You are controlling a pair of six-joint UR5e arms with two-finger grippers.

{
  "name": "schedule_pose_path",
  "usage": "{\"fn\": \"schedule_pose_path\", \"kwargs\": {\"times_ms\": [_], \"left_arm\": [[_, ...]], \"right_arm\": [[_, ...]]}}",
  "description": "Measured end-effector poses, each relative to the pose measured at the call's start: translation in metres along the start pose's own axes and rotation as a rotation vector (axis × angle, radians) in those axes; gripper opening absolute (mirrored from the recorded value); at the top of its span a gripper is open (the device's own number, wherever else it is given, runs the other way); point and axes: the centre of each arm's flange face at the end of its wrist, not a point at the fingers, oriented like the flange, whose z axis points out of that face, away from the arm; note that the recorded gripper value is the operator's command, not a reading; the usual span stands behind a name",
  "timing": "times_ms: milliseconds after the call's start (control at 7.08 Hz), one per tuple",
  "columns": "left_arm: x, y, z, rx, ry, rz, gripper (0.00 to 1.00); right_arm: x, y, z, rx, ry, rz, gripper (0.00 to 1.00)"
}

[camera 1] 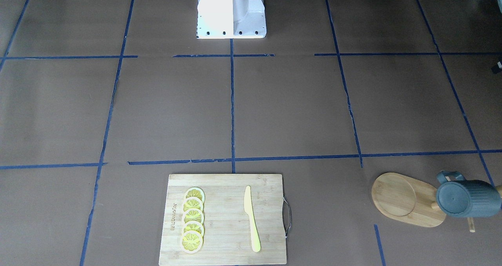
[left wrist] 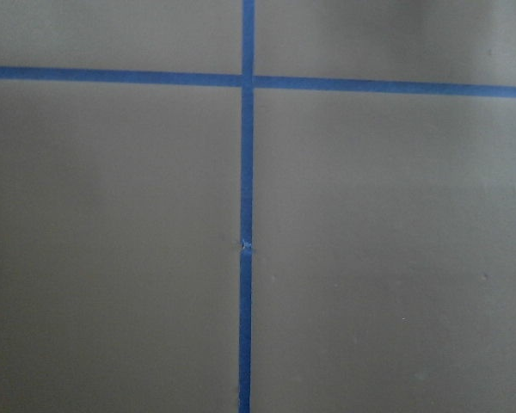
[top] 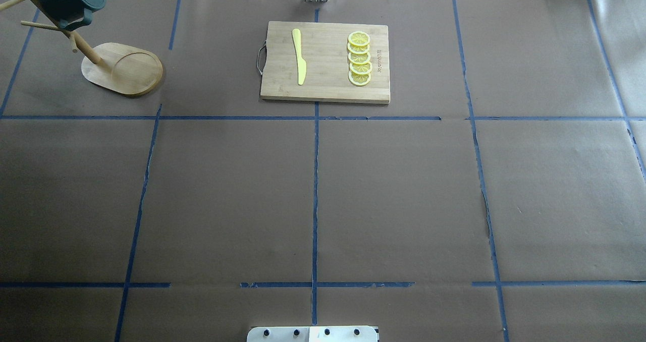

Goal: Hang cup on storage rack

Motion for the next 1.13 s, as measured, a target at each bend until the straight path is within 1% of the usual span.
{"fn": "schedule_pose_path", "kwargs": {"times_ms": [282, 424, 847, 1129], "left_arm": [[-0.005, -0.013, -0.006, 0.002, -0.082, 0.023, 1.0], [-0.005, -0.021, -0.009, 0.006, -0.099, 0.029, 1.0], [0.002, -0.034, -0.015, 0.019, -0.104, 0.034, 1.0], [0.016, -0.042, -0.023, 0.029, -0.073, 0.046, 1.0]], "right_arm": [[0.002, 0.001, 0.001, -0.003, 0.003, -0.021, 1.0], [0.003, 0.002, 0.001, -0.004, 0.004, -0.025, 1.0], [0.003, 0.002, 0.001, -0.003, 0.006, -0.031, 1.0], [0.005, 0.002, 0.002, -0.005, 0.011, -0.046, 1.0]]}}
